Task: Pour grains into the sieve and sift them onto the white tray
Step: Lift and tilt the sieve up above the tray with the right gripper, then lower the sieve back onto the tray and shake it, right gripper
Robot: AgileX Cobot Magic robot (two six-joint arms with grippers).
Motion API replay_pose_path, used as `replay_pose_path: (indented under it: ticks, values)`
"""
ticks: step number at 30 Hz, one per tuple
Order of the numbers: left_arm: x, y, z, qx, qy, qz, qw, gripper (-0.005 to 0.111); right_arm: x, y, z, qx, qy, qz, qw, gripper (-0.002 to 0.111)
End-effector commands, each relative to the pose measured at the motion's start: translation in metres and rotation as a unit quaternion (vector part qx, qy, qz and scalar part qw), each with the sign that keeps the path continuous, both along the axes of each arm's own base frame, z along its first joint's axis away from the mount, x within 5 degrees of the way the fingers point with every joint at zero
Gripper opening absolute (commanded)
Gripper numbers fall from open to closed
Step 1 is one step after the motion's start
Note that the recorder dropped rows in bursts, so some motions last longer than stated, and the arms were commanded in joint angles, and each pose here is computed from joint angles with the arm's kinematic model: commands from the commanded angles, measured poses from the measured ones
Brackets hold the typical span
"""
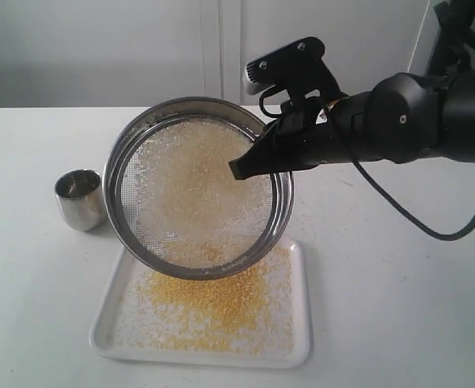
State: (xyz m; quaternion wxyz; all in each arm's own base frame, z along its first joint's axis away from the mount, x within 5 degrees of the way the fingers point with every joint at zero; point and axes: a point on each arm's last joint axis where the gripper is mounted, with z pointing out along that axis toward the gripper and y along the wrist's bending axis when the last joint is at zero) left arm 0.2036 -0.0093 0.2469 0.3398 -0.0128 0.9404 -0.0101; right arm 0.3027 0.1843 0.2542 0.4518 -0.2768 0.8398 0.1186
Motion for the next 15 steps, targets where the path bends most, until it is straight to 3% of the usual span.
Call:
replay_pose_path:
  ticks: [1,9,12,15]
  values:
    - [-0.003,0.001,-0.001,-0.001,0.004,0.003,1.0,0.0,-0.002,-0.001,0.008,0.018,-0.01,-0.008,1.0,0.0]
    - [-0.003,0.001,-0.001,-0.001,0.004,0.003,1.0,0.0,0.005,0.004,-0.018,-0.069,0.141,0.04,0.987,0.0]
    - [-0.003,0.001,-0.001,-0.001,0.004,0.003,1.0,0.0,0.025,0.002,-0.016,-0.081,0.24,0.019,0.967,0.0]
    - [-0.003,0.001,-0.001,-0.001,0.004,0.003,1.0,0.0,0.013,-0.002,-0.021,-0.118,0.34,0.036,0.932,0.0]
